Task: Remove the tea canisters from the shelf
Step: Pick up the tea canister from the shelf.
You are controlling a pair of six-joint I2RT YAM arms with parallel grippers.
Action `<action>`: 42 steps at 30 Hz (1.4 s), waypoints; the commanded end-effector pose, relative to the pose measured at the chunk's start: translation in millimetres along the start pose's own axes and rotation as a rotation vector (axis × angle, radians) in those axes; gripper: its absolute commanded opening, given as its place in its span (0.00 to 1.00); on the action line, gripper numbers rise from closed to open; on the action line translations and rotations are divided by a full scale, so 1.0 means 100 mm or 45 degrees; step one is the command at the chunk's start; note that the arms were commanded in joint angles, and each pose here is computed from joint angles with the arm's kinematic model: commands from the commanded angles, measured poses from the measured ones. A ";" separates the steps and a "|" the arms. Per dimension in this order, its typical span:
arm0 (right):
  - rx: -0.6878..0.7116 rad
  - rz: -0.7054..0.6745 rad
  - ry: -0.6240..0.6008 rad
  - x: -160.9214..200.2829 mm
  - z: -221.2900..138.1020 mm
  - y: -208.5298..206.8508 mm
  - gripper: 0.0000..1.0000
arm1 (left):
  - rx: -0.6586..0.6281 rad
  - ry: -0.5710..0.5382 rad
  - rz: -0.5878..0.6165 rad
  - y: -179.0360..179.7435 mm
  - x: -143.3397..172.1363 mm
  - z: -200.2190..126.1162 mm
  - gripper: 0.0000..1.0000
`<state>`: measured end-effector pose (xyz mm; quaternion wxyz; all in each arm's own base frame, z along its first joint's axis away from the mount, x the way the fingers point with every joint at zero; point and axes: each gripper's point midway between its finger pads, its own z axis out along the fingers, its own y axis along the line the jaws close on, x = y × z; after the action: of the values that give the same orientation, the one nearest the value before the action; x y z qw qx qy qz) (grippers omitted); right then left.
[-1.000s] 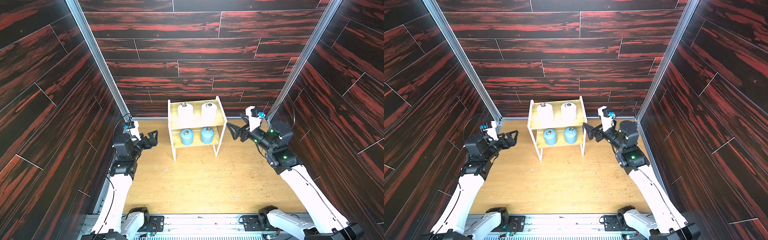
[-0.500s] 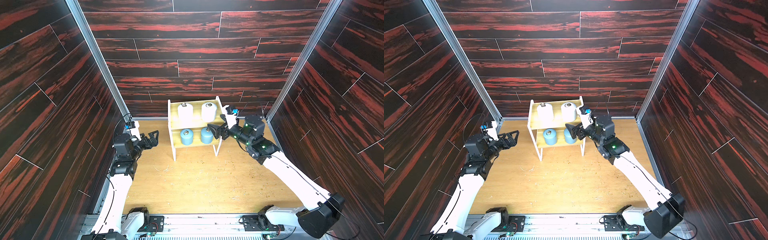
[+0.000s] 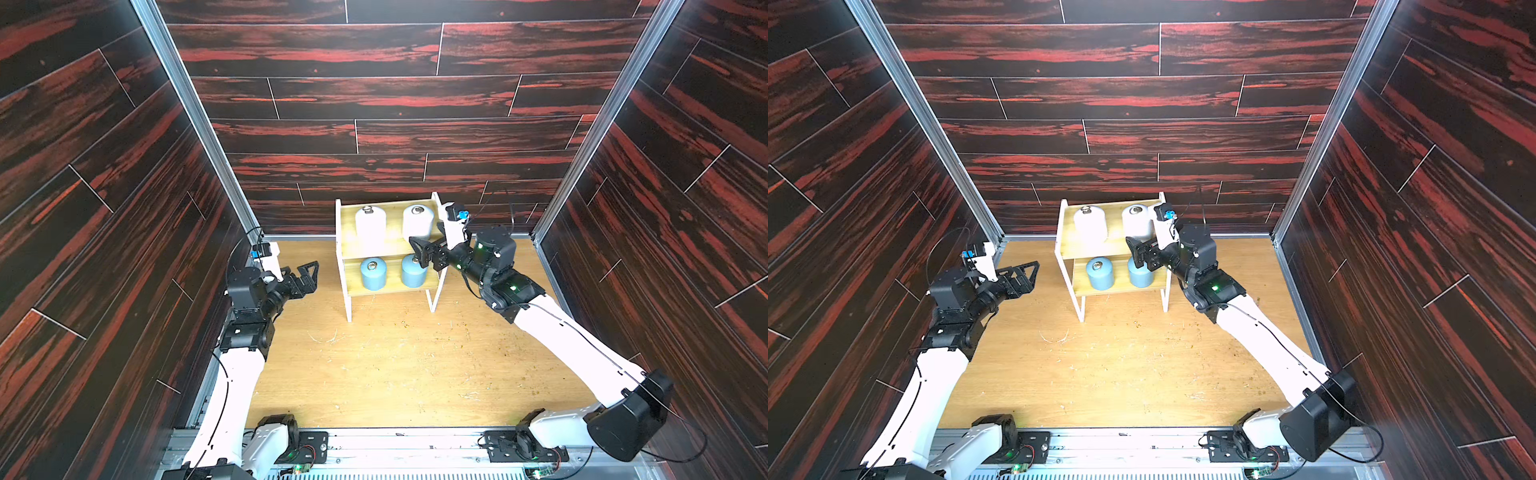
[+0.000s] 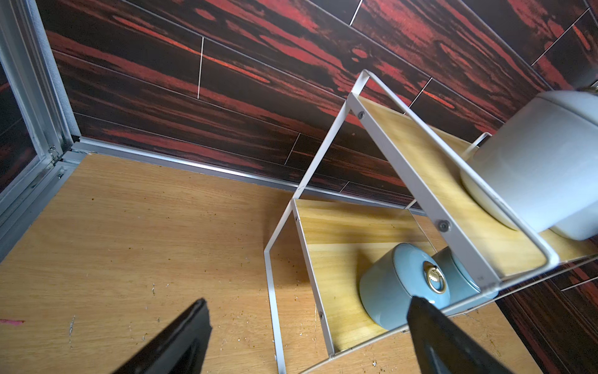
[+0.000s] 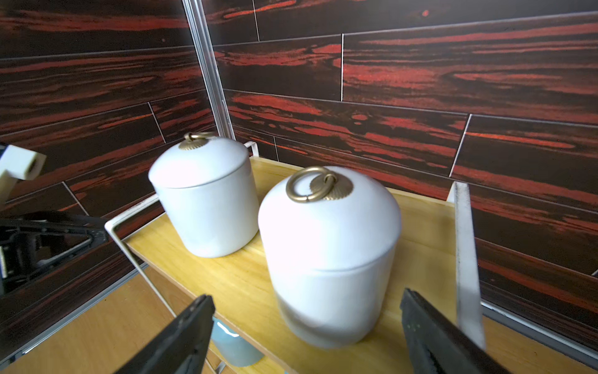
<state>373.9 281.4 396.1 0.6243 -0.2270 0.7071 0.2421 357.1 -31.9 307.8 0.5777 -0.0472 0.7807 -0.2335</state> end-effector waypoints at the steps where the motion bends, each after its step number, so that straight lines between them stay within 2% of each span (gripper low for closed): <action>1: 0.044 0.040 -0.063 -0.17 0.02 -0.02 0.95 | 0.025 -0.018 0.009 -0.06 -0.04 -0.05 0.99; 10: 0.103 0.098 -0.079 -0.14 0.11 -0.08 0.97 | 0.032 -0.019 0.011 -0.07 -0.04 -0.05 1.00; 42: 0.095 0.123 -0.037 0.03 0.26 -0.06 0.98 | 0.012 0.010 0.023 -0.06 0.06 -0.13 1.00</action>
<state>393.4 284.2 400.0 0.6411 -0.1630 0.7075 0.2488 346.3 -34.3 312.3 0.5810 -0.0402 0.7786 -0.2336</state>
